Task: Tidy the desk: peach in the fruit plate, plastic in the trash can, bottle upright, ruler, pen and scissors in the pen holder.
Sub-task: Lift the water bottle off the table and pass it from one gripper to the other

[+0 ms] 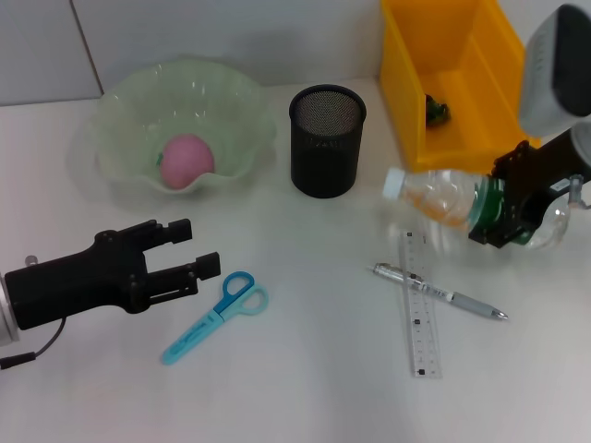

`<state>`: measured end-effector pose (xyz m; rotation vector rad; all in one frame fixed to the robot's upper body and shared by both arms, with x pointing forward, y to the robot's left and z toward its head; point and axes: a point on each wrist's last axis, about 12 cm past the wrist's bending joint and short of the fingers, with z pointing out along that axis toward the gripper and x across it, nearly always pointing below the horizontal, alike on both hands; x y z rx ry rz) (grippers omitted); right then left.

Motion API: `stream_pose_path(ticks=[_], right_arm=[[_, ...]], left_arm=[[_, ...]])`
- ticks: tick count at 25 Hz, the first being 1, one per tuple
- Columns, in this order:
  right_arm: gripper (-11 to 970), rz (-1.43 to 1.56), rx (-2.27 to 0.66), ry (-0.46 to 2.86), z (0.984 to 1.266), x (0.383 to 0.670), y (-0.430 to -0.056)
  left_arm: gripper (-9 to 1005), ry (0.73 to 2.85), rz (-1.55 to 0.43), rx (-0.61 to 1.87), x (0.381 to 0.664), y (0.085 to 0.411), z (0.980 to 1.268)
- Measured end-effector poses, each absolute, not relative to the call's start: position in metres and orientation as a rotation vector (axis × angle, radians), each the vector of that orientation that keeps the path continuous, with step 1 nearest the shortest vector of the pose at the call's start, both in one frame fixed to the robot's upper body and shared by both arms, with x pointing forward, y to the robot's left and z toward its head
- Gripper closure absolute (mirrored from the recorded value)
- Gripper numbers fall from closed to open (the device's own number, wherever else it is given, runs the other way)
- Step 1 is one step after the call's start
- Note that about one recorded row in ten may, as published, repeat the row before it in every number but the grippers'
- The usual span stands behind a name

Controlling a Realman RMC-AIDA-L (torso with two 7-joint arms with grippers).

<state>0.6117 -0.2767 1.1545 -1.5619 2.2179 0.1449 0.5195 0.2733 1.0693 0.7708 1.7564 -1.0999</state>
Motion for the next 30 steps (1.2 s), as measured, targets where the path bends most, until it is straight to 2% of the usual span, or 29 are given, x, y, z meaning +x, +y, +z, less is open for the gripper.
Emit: stream_pose_path(ticks=[8,13,23,30], right_arm=[[186,0.34,-1.407,2.052,1.163,0.594,-0.292],[187,0.5,-1.308,1.831,1.163,0.579,-0.292],[185,0.727,-1.112,1.484,1.133,0.565,-0.268],[184,0.837,-1.026,1.409,1.111,0.558,-0.247]], left_arm=[[215,1.743,-1.104,0.765,0.522,0.271,1.071],[215,1.707,-1.126,0.725,0.523,0.271,1.076],[215,1.538,-1.184,0.57,0.524,0.269,1.091],[214,1.411,-1.259,0.51,0.519,0.262,1.094]])
